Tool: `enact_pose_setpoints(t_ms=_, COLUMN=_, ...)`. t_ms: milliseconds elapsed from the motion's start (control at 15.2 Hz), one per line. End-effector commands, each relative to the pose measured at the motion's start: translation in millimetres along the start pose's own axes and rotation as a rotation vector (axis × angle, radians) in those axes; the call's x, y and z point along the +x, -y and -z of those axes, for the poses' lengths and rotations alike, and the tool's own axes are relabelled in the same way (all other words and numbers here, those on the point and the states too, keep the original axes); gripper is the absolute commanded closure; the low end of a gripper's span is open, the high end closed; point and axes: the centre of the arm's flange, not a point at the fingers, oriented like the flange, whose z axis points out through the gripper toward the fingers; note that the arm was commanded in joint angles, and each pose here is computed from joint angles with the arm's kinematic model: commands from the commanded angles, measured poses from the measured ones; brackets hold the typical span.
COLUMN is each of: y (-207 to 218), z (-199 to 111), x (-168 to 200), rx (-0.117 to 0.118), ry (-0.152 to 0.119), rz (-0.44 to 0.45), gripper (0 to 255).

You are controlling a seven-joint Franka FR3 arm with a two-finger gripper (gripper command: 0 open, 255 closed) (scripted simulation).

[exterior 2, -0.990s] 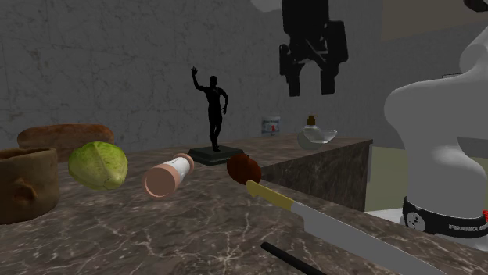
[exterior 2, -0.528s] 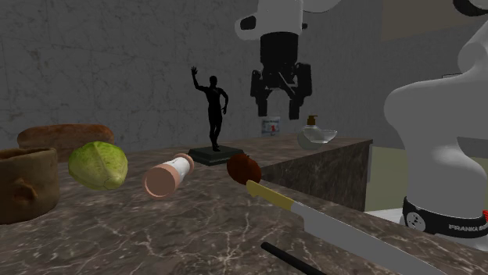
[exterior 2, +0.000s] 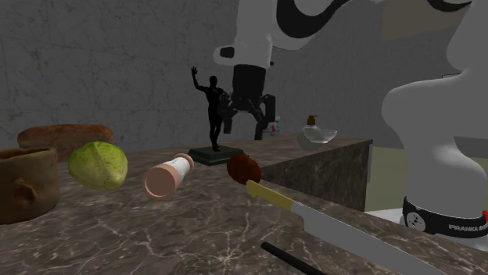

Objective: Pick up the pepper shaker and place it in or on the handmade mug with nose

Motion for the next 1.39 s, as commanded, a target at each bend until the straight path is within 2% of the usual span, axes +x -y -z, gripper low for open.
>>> enact_pose_setpoints(t_ms=0, y=-19.3, z=-14.0, x=-2.5, rx=-0.019, ry=-0.031, rz=0.085, gripper=0)
enact_pose_setpoints(t_ms=726, y=-130.1, z=-81.3, x=30.0, rx=-0.092, ry=-0.203, rz=0.512, gripper=0)
enact_pose_setpoints(t_ms=792, y=-135.6, z=-84.4, x=33.3, rx=-0.096, ry=-0.212, rz=0.535, gripper=0)
enact_pose_setpoints(t_ms=1320, y=-137.0, z=-123.3, x=42.3, rx=-0.096, ry=-0.212, rz=0.535, gripper=0)
